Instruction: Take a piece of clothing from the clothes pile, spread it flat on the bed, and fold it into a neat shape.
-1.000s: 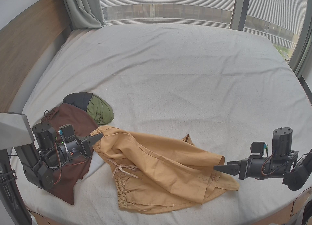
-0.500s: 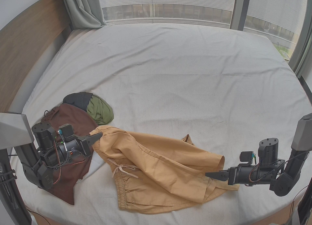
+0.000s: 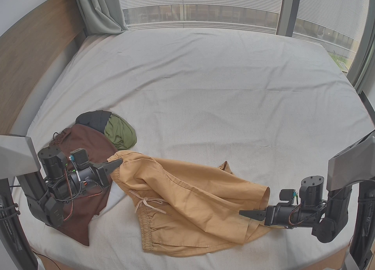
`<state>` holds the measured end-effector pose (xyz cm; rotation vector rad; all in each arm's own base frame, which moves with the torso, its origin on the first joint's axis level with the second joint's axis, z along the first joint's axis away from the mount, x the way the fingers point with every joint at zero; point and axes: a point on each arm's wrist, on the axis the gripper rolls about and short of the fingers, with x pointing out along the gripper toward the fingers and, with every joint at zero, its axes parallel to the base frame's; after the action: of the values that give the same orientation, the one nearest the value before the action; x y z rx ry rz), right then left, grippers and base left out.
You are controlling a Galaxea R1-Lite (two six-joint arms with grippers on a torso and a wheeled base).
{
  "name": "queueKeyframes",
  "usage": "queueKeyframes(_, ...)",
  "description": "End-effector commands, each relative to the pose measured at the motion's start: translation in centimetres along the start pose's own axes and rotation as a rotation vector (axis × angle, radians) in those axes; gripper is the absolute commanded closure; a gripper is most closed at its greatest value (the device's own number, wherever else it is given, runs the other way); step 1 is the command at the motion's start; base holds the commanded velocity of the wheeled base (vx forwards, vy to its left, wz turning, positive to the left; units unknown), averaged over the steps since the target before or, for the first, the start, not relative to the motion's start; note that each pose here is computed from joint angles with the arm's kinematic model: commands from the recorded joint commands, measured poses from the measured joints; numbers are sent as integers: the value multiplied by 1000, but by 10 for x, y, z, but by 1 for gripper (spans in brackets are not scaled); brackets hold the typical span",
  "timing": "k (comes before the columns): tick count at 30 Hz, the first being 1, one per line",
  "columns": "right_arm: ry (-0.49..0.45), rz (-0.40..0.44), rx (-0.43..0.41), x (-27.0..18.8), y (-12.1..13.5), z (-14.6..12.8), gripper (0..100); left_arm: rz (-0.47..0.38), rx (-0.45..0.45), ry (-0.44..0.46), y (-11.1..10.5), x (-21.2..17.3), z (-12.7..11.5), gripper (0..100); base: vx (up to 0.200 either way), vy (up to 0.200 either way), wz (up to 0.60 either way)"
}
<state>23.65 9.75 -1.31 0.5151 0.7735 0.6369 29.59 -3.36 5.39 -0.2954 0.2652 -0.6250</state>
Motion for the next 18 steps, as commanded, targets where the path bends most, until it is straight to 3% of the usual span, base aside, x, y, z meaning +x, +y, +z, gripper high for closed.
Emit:
queueKeyframes(1, 55, -18, 28, 9, -8, -12, 0, 0, 3, -5, 0, 0, 1, 100, 0, 0, 0)
queueKeyframes(18, 33, 33, 62, 32, -2, -6, 0, 1, 2, -6, 0, 0, 2, 100, 0, 0, 0)
